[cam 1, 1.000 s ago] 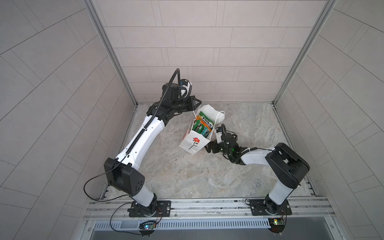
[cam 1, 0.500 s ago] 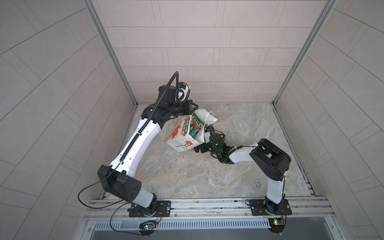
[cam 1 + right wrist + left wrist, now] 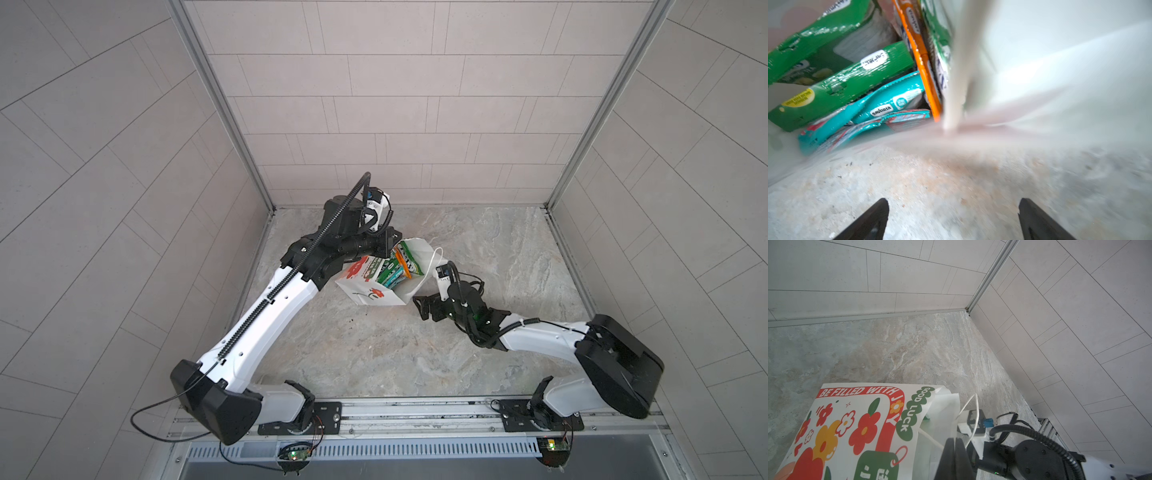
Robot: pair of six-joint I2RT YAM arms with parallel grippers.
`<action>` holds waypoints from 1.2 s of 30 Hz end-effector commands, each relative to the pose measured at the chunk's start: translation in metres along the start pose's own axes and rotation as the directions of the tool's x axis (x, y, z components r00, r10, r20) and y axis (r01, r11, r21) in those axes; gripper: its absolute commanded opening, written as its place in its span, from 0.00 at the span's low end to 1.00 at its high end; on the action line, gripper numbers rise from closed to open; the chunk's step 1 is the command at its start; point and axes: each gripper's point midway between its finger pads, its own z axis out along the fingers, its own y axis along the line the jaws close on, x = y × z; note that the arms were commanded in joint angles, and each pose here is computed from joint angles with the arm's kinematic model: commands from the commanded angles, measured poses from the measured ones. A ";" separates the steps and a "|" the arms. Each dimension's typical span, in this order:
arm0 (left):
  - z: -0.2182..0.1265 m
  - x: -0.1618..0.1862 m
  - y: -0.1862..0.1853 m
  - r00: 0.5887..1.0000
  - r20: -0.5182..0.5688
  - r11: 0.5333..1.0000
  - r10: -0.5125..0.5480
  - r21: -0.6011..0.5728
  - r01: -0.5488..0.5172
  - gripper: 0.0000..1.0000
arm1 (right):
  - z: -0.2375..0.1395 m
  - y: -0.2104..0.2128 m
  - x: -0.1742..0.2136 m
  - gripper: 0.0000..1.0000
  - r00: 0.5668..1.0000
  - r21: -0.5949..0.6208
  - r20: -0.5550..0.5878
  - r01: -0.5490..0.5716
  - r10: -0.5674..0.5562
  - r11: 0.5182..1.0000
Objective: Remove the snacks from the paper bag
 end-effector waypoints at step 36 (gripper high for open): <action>0.008 -0.017 -0.035 0.989 0.143 0.999 0.038 -0.028 -0.035 0.00 | -0.065 0.064 -0.036 0.71 0.977 -0.336 -0.086 0.156 -0.196 0.929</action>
